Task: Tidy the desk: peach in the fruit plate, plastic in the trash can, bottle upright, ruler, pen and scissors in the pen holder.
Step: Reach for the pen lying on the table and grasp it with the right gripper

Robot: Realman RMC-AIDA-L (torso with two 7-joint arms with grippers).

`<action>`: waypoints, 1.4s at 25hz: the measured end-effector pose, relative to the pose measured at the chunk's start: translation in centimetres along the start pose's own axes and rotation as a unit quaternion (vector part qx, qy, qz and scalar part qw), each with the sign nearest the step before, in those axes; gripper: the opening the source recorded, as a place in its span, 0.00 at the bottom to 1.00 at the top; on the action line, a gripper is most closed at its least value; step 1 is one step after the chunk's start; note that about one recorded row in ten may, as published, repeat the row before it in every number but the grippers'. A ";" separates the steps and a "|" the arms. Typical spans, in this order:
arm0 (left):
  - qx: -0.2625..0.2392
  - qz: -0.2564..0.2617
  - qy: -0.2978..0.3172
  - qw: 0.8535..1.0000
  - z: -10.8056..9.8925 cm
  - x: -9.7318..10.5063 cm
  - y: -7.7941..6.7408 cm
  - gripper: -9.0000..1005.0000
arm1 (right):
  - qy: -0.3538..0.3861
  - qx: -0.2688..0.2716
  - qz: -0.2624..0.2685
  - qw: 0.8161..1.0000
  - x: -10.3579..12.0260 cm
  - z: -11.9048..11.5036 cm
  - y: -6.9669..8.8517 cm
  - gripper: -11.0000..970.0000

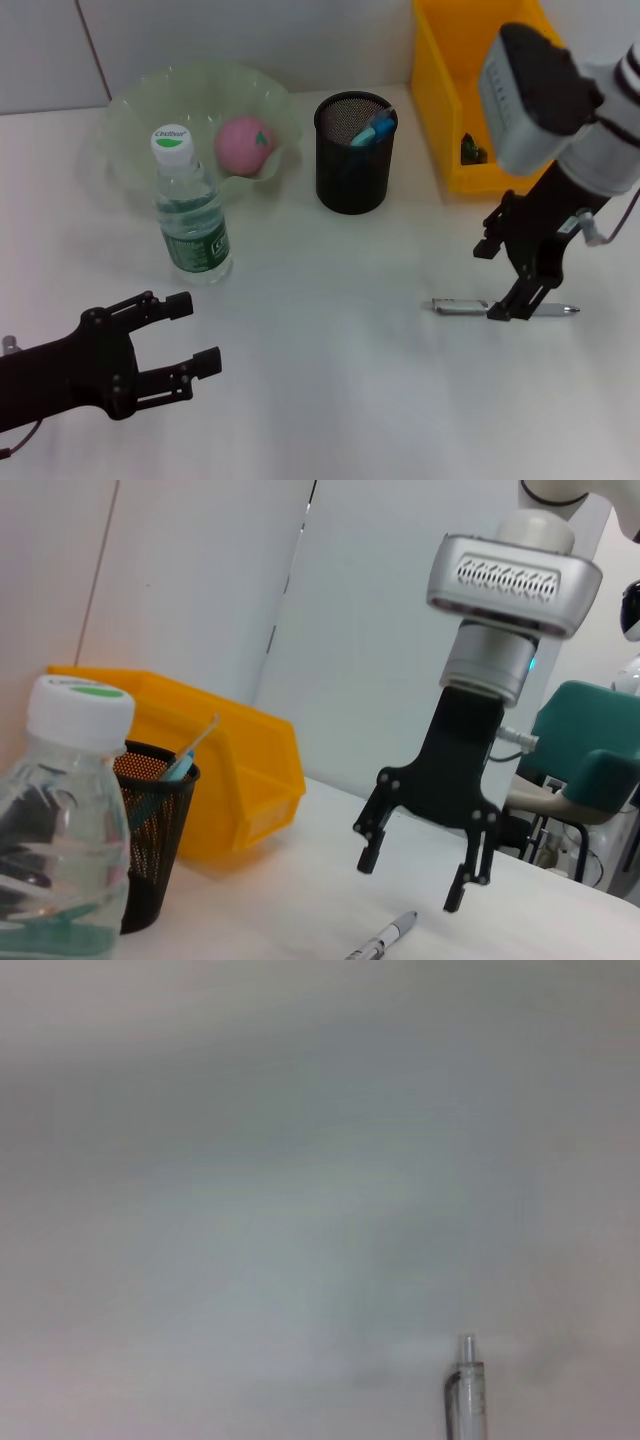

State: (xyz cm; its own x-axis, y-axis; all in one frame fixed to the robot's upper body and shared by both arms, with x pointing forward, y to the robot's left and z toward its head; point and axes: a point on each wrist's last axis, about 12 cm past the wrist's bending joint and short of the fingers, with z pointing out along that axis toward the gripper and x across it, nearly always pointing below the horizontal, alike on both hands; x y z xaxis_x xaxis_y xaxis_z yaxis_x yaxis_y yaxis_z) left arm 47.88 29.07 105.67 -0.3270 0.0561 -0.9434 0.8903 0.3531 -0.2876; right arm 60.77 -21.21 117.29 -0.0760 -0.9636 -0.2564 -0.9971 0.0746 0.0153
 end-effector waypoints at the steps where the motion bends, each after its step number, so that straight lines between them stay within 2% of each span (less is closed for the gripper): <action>1: -0.001 -0.002 0.000 1.000 -0.1 0.1 -0.1 0.84 | 0.004 0.002 -0.002 1.000 0.0 0.4 0.0 0.84; 6: -0.001 -0.007 -0.001 1.000 0.0 0.2 -0.1 0.84 | 0.025 0.010 -0.009 1.000 -0.2 2.0 -0.2 0.84; 15: -0.001 -0.010 -0.001 1.000 0.0 0.2 -0.2 0.84 | 0.052 0.016 -0.011 0.998 -0.3 3.5 -0.2 0.83; 32: -0.002 -0.009 0.000 1.000 -0.2 0.2 -0.1 0.84 | 0.066 0.027 -0.004 0.997 -0.2 4.5 -0.5 0.83; 35: -0.003 -0.009 0.000 1.000 -0.2 0.2 -0.1 0.84 | 0.069 0.027 -0.003 0.997 -0.2 4.8 -0.4 0.67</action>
State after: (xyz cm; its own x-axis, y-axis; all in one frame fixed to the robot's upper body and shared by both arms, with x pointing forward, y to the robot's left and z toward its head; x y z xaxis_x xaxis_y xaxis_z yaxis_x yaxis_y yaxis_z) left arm 47.69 29.22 105.57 -0.3436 0.0504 -0.9378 0.8825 0.3588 -0.3040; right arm 61.24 -19.79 112.75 -0.0739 -0.9900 -0.1201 -0.9961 0.0791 -0.0384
